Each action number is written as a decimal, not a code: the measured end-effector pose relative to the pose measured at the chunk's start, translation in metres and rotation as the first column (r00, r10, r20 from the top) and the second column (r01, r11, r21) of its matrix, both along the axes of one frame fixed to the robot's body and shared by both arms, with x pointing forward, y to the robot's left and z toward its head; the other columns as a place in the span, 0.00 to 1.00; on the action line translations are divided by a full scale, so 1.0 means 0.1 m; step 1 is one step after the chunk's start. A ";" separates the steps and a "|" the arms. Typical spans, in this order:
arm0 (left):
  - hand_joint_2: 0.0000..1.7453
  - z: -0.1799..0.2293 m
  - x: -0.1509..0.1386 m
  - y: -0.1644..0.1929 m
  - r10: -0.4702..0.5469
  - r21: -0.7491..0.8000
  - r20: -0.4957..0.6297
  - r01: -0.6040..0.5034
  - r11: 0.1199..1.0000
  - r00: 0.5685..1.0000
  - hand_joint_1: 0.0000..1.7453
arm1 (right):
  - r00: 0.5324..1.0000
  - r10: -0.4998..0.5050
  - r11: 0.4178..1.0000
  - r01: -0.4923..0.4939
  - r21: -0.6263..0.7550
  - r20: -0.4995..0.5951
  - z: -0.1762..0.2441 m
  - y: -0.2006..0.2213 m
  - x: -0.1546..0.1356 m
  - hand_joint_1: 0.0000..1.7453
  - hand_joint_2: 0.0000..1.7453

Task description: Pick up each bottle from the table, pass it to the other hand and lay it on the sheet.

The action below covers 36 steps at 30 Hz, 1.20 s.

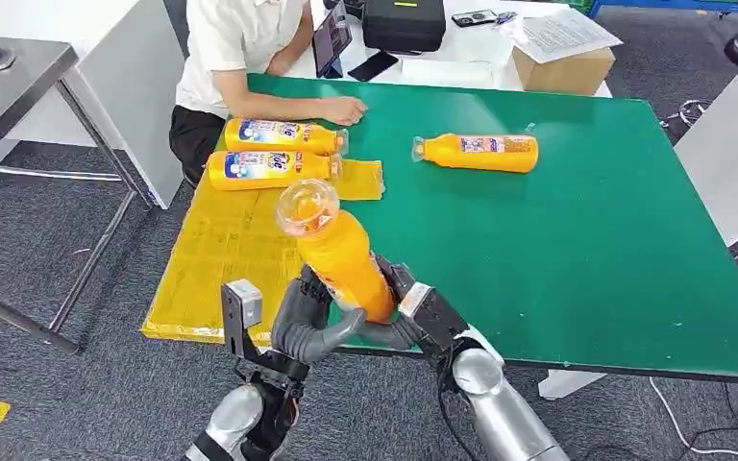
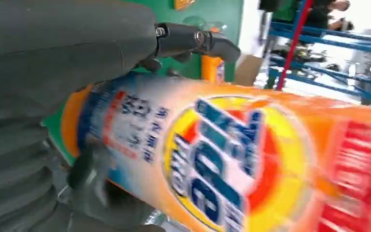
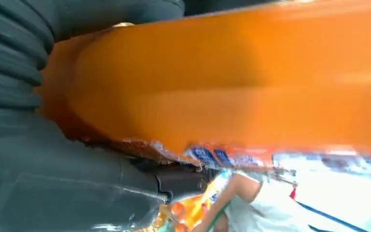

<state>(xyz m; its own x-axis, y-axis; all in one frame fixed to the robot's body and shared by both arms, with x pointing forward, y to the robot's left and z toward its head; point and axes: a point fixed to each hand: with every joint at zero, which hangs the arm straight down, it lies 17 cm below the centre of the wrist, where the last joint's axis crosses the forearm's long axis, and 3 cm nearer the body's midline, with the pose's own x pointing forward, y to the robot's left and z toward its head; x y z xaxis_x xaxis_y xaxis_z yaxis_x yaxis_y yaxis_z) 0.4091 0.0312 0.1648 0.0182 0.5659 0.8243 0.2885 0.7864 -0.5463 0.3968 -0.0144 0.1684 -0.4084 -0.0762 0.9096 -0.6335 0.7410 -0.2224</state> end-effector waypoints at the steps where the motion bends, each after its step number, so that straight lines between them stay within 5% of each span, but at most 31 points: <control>1: 1.00 0.00 0.01 0.01 0.007 0.007 0.002 -0.007 1.000 1.000 0.00 | 1.000 0.009 1.000 -0.009 -0.022 -0.001 -0.05 0.02 -0.01 1.00 1.00; 20: 1.00 0.02 0.03 0.07 0.038 0.047 0.033 -0.039 0.998 0.999 0.00 | 0.998 0.055 0.982 -0.058 -0.182 -0.021 -0.46 0.14 0.01 1.00 1.00; 21: 1.00 0.02 0.03 0.07 0.034 0.056 0.032 -0.036 0.998 0.999 0.18 | 0.999 0.051 0.979 -0.053 -0.199 -0.012 -0.48 0.14 0.01 1.00 1.00; 22: 1.00 0.01 0.04 0.06 0.032 0.060 0.028 -0.034 0.998 0.999 0.84 | 0.999 0.050 0.976 -0.050 -0.212 -0.005 -0.49 0.14 0.02 1.00 1.00; 23: 1.00 -0.01 0.05 0.06 0.031 0.064 0.022 -0.032 0.997 0.999 1.00 | 0.999 0.051 0.973 -0.049 -0.227 0.003 -0.50 0.15 0.02 1.00 1.00; 36: 1.00 -0.04 0.12 0.14 0.035 0.028 0.012 -0.036 0.999 0.999 1.00 | 0.997 0.080 0.950 -0.068 -0.305 0.025 -0.60 0.24 0.02 1.00 1.00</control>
